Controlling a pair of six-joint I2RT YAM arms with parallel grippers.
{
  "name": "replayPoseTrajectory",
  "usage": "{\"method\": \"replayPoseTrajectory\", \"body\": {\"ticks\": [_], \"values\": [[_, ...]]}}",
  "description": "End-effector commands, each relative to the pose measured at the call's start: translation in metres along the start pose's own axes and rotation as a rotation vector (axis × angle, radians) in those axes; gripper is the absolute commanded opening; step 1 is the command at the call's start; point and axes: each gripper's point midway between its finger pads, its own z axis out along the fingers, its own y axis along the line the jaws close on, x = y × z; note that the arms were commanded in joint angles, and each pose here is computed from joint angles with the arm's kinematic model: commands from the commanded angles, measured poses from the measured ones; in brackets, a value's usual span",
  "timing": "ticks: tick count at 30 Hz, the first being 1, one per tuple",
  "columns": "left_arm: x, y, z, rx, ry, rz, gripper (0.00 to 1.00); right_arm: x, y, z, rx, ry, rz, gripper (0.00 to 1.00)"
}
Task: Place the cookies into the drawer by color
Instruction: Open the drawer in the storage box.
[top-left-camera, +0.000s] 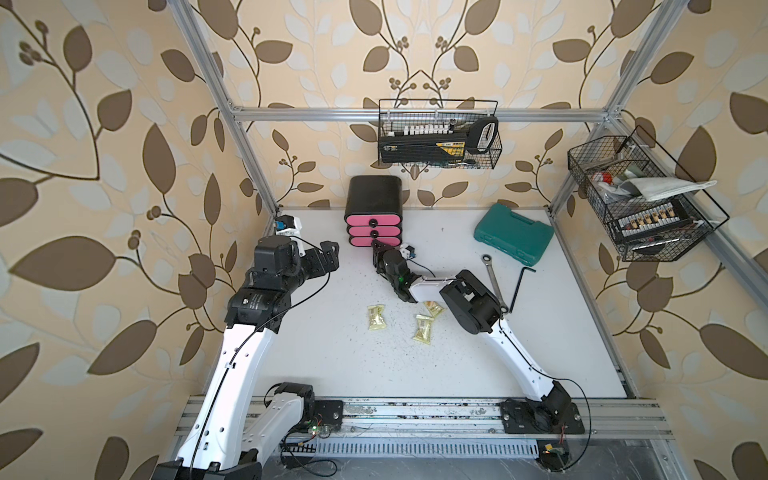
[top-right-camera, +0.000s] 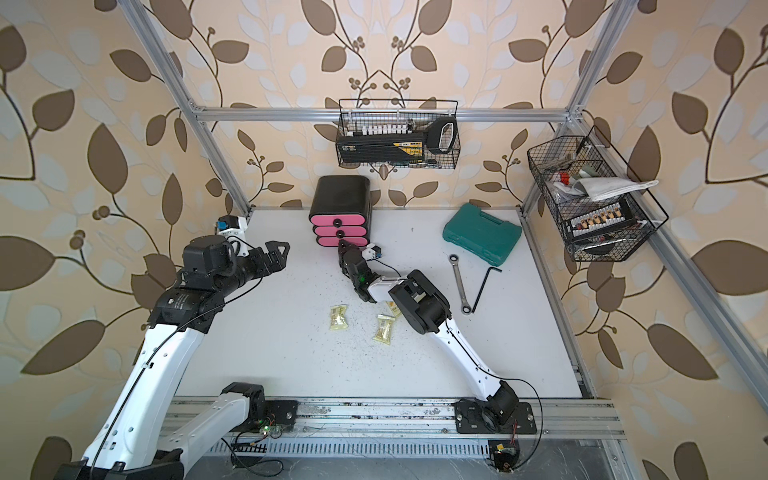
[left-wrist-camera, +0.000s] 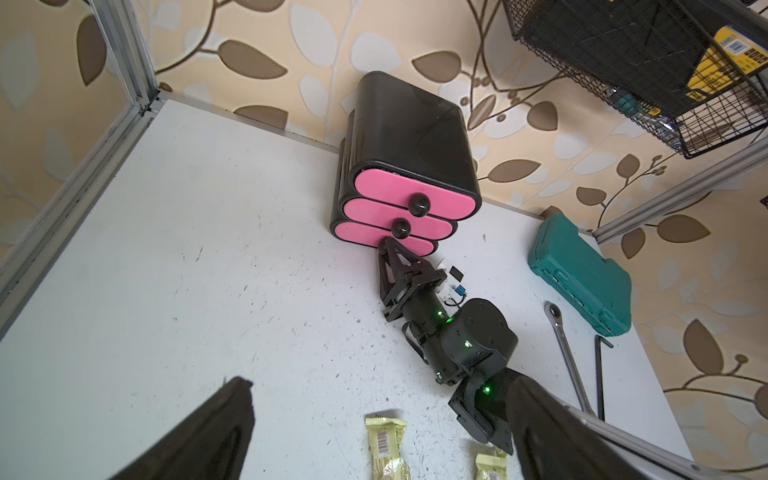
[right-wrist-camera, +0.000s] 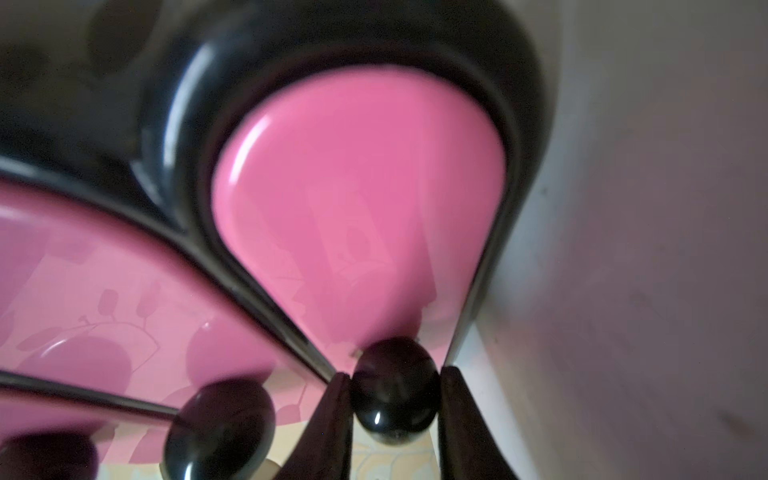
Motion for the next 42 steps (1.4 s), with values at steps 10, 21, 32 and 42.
{"method": "replayPoseTrajectory", "body": {"ticks": [10,21,32,42], "values": [[-0.012,0.002,-0.006,-0.001,-0.058,0.002,0.98,-0.008,-0.066,-0.053,0.139,-0.059,-0.147,0.23],[-0.012,0.005,-0.004,-0.004,-0.057,-0.007,0.98,0.014,-0.076,-0.123,0.113,-0.052,-0.177,0.23],[-0.012,0.008,-0.003,-0.013,-0.053,-0.012,0.98,0.022,-0.096,-0.153,0.136,-0.028,-0.196,0.23],[-0.011,0.008,-0.002,-0.014,-0.05,-0.013,0.98,0.016,-0.101,-0.166,0.157,-0.026,-0.23,0.54]]}}
